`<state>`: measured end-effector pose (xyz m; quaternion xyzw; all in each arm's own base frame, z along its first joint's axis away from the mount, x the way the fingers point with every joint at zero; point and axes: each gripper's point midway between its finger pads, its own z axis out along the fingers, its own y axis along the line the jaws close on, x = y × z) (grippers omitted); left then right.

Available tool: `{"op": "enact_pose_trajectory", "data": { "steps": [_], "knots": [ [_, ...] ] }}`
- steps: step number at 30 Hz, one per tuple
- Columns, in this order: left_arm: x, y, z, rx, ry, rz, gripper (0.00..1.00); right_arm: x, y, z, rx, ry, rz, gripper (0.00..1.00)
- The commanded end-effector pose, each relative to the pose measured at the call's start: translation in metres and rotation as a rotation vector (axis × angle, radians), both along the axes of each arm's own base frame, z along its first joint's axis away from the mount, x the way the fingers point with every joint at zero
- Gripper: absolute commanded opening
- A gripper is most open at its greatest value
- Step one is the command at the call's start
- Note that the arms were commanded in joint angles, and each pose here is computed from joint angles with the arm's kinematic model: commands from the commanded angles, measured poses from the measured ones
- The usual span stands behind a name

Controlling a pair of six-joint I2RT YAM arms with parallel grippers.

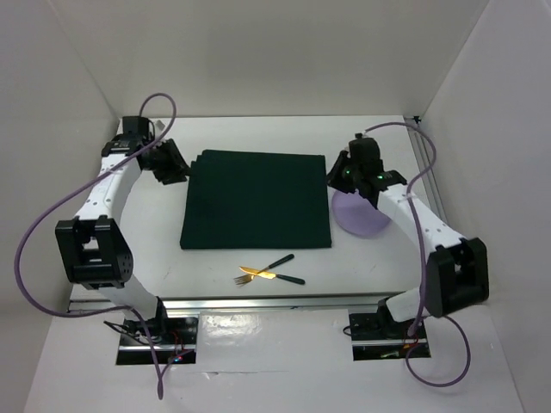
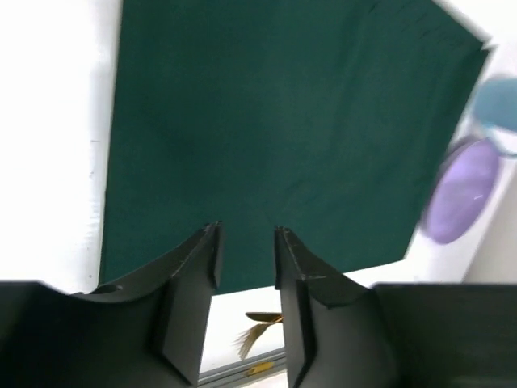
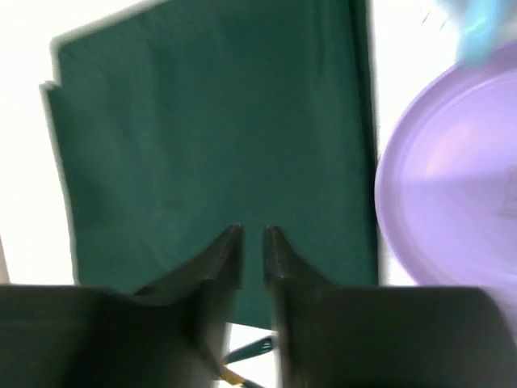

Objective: Set the dinner table for one person

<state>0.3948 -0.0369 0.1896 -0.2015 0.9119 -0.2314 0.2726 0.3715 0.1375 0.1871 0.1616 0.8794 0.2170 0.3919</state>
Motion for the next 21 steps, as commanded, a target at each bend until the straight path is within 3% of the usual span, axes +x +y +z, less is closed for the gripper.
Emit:
{"op": "enact_pose_trajectory", "data": {
  "steps": [1, 3, 5, 11, 14, 18, 21],
  "knots": [
    [0.002, -0.007, -0.034, 0.056, 0.076, -0.035, 0.47, 0.0, 0.027, -0.031, -0.028, 0.091, 0.093, 0.25],
    [0.002, -0.017, -0.047, 0.079, 0.109, -0.05, 0.47, 0.001, 0.036, -0.055, -0.036, 0.153, 0.131, 0.16],
    [0.007, -0.014, -0.068, 0.137, 0.161, -0.024, 0.41, 0.007, 0.04, -0.072, -0.041, 0.198, 0.139, 0.08],
    [0.029, -0.004, -0.067, 0.208, 0.157, 0.025, 0.41, 0.03, 0.034, -0.086, -0.13, 0.21, 0.095, 0.11],
    [0.055, 0.0, -0.061, 0.234, 0.133, 0.027, 0.5, 0.054, 0.031, -0.098, -0.207, 0.231, 0.085, 0.11],
    [0.067, 0.01, -0.086, 0.282, 0.22, 0.055, 0.6, 0.076, 0.032, -0.114, -0.258, 0.262, 0.084, 0.12],
    [0.072, -0.001, -0.101, 0.228, 0.228, 0.02, 0.6, 0.09, 0.03, -0.131, -0.28, 0.293, 0.079, 0.13]
  ]
}}
